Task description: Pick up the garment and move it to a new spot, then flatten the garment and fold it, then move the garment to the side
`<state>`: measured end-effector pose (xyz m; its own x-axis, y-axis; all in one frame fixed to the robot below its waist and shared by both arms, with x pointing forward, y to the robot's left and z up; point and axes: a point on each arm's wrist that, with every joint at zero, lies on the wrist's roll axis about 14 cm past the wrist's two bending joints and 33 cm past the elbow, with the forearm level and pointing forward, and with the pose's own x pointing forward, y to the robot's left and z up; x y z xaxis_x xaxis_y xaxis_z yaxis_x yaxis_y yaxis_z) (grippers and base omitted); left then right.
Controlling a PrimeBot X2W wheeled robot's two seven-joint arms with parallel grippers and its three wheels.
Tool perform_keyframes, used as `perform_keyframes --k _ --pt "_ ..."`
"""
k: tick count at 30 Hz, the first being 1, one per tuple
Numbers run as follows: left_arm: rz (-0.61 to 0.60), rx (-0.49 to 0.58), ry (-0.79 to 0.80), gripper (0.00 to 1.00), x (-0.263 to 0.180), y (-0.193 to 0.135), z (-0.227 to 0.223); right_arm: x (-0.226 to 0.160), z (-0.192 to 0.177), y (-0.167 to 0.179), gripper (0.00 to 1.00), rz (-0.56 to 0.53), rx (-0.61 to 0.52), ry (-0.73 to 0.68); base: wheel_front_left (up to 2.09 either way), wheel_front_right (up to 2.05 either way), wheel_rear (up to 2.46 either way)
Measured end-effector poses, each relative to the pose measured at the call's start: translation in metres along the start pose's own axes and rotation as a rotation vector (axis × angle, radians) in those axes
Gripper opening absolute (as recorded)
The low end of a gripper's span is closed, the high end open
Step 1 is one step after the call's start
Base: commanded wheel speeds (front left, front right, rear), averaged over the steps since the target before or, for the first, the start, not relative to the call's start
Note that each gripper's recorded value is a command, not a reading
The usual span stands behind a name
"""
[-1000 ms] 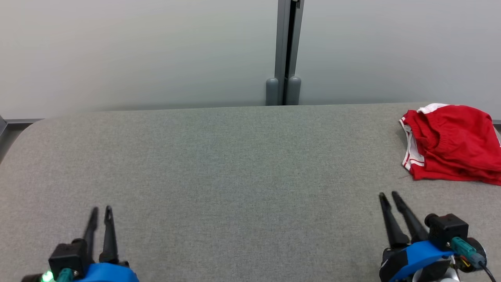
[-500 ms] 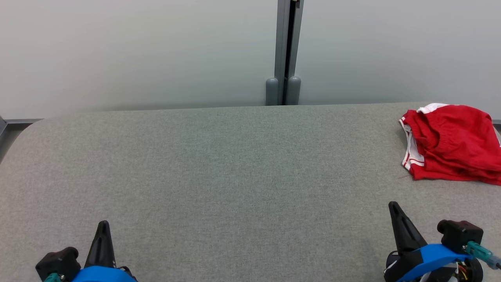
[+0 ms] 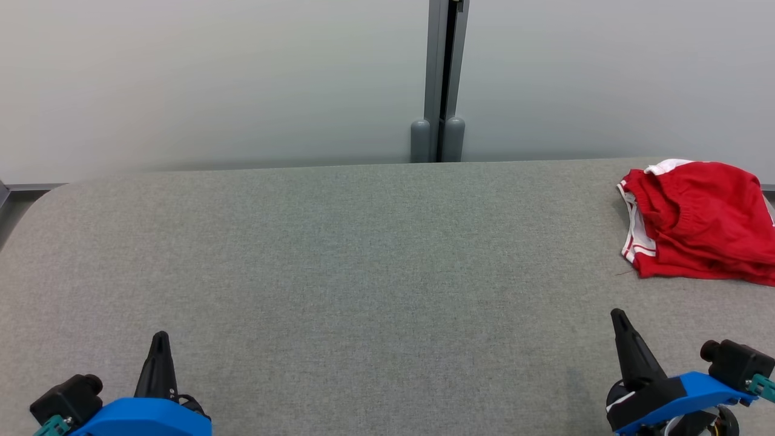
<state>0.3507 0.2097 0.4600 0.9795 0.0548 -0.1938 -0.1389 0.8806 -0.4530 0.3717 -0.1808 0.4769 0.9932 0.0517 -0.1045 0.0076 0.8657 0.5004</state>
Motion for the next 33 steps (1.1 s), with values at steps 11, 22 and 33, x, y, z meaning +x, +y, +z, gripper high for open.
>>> perform_keyframes --k 11,22,33 --pt "-0.011 -0.174 0.006 0.0 0.005 -0.004 0.002 0.002 0.004 -0.001 0.0 -0.007 0.169 -0.01 0.0 0.0 0.0" --pt "-0.028 -0.331 0.003 0.0 0.009 -0.008 0.007 0.004 0.008 -0.003 0.0 -0.011 0.318 -0.022 0.0 0.0 0.0" --pt "-0.051 -0.47 0.001 0.0 0.013 -0.013 0.011 0.005 0.012 -0.004 0.0 -0.009 0.453 -0.032 0.0 0.0 0.0"
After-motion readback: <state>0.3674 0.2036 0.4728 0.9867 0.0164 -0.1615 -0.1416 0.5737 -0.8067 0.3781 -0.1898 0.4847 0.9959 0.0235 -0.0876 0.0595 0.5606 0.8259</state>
